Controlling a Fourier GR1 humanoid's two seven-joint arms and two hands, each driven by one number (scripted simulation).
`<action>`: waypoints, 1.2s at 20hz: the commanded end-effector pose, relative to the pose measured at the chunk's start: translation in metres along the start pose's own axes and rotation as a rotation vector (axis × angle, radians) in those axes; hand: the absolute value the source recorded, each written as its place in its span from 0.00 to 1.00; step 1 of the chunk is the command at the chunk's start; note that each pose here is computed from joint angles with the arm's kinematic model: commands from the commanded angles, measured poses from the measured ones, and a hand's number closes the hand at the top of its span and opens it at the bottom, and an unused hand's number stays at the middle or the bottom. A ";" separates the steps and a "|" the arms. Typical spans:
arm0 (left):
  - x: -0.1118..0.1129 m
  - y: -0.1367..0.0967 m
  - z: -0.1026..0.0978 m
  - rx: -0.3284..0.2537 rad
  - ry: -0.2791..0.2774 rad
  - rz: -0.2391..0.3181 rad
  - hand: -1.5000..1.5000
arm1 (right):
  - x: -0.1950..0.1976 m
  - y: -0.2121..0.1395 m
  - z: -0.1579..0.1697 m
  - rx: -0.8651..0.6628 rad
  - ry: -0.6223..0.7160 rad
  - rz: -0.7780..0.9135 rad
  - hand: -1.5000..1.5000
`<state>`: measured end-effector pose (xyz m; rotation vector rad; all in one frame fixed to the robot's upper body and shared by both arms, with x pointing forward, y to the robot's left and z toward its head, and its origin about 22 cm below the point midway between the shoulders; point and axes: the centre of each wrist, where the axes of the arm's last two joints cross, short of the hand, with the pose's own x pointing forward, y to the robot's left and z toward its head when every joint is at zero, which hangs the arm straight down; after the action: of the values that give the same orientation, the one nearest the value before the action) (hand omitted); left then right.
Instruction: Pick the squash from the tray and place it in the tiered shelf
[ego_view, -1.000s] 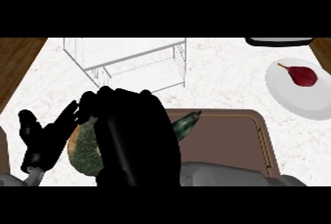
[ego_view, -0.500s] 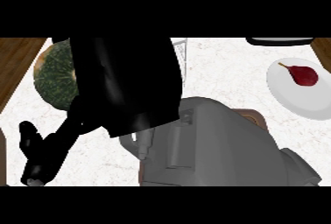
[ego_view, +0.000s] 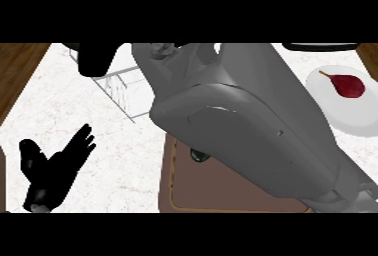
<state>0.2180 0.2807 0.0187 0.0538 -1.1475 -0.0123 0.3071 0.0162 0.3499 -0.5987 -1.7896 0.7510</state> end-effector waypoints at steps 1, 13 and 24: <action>-0.007 0.010 -0.018 0.042 0.004 0.009 0.50 | -0.006 0.004 -0.023 0.063 0.012 0.044 1.00; -0.003 -0.013 -0.019 0.025 0.006 0.015 0.50 | -0.045 0.019 -0.070 0.043 0.008 0.099 1.00; -0.011 0.001 -0.018 0.024 0.024 0.013 0.50 | -0.051 0.029 -0.087 0.017 -0.046 0.085 1.00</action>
<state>0.2246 0.2787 0.0188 0.0510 -1.1468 -0.0219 0.4021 0.0177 0.3124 -0.6752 -1.7831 0.8508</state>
